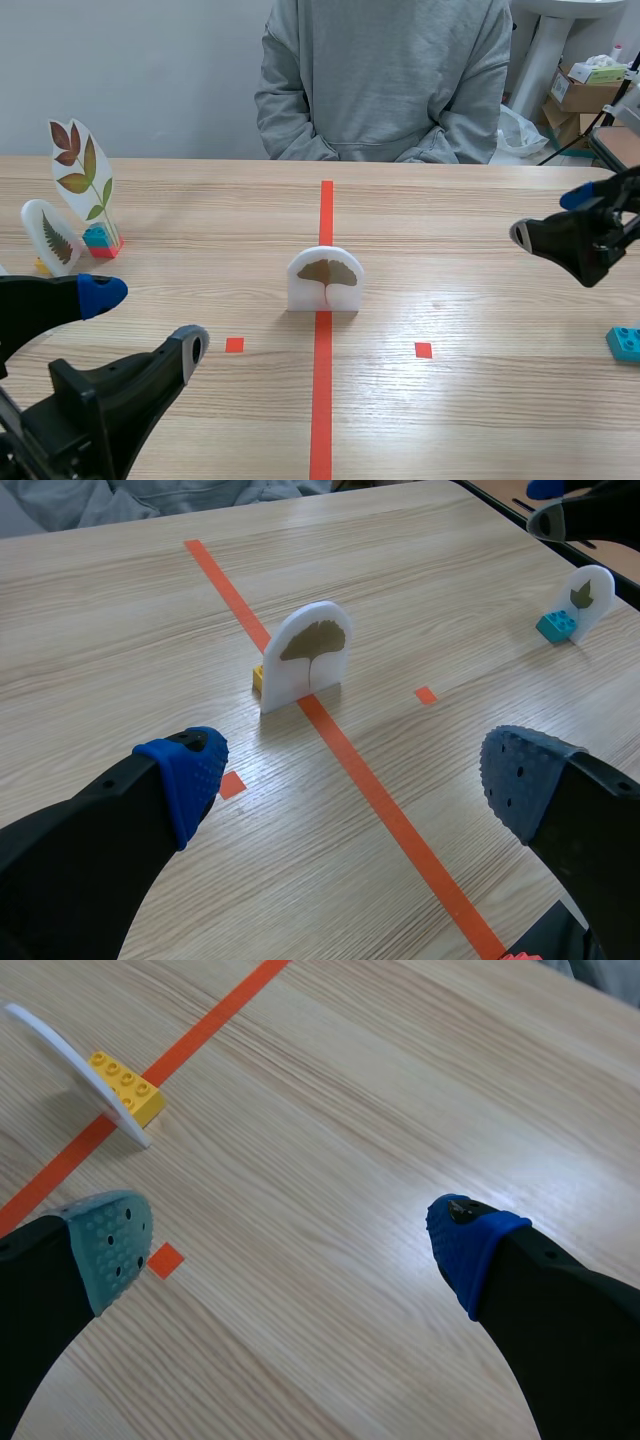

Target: Do the leaf sorting experiment

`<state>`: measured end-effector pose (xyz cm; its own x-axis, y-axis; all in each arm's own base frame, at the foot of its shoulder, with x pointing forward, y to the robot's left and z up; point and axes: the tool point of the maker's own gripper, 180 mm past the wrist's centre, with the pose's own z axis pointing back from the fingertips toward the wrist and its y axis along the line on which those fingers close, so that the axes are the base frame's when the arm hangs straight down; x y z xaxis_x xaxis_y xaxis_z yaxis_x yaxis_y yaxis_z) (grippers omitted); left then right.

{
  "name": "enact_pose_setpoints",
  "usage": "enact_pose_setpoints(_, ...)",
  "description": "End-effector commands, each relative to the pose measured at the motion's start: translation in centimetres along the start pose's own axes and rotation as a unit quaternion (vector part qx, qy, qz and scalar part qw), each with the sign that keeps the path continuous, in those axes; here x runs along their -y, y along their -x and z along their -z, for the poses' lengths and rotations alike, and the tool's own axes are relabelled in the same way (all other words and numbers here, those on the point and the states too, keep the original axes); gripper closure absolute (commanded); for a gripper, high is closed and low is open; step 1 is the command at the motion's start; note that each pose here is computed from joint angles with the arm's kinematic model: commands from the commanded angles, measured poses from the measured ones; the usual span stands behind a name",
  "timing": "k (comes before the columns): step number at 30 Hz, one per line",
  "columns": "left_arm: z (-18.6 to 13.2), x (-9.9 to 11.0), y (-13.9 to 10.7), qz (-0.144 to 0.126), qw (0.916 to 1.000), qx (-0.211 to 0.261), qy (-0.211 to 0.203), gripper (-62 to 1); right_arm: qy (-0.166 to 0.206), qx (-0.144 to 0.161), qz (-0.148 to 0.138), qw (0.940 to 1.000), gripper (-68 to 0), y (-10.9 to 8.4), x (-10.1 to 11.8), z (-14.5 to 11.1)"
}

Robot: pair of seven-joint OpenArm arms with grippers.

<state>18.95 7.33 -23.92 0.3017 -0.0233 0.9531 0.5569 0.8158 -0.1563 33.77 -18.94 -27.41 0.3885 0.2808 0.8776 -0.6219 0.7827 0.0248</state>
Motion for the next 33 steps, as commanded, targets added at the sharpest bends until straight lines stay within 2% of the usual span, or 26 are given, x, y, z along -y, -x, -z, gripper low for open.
enact_pose_setpoints(1,0.0,0.3,-0.8,-0.001,0.9999,0.013,0.003,-54.2,-0.005,0.02,-0.025,0.9995,-56.0,-2.2,0.1,0.4)
enact_pose_setpoints(5,0.0,0.3,-0.7,-0.001,0.9999,0.013,0.003,-54.2,-0.038,0.002,-0.051,0.9979,-56.0,-2.3,-1.6,2.4)
enact_pose_setpoints(12,0.0,0.3,-0.8,-0.001,0.9999,0.013,0.003,-54.2,-0.076,-0.03,-0.104,0.9912,-56.0,-1.6,-3.8,6.0)
enact_pose_setpoints(22,0.0,0.3,-0.8,-0.002,0.9999,0.014,0.002,-54.2,-0.122,-0.044,-0.147,0.9805,-56.0,-1.4,-7.4,11.0)
enact_pose_setpoints(28,0.0,0.3,-0.8,-0.002,0.9999,0.014,0.002,-54.2,-0.151,-0.049,-0.172,0.9723,-56.0,-1.4,-9.9,13.1)
enact_pose_setpoints(33,0.0,0.3,-0.8,-0.002,0.9999,0.014,0.002,-54.2,-0.156,-0.05,-0.178,0.9702,-56.0,-1.2,-11.0,14.5)
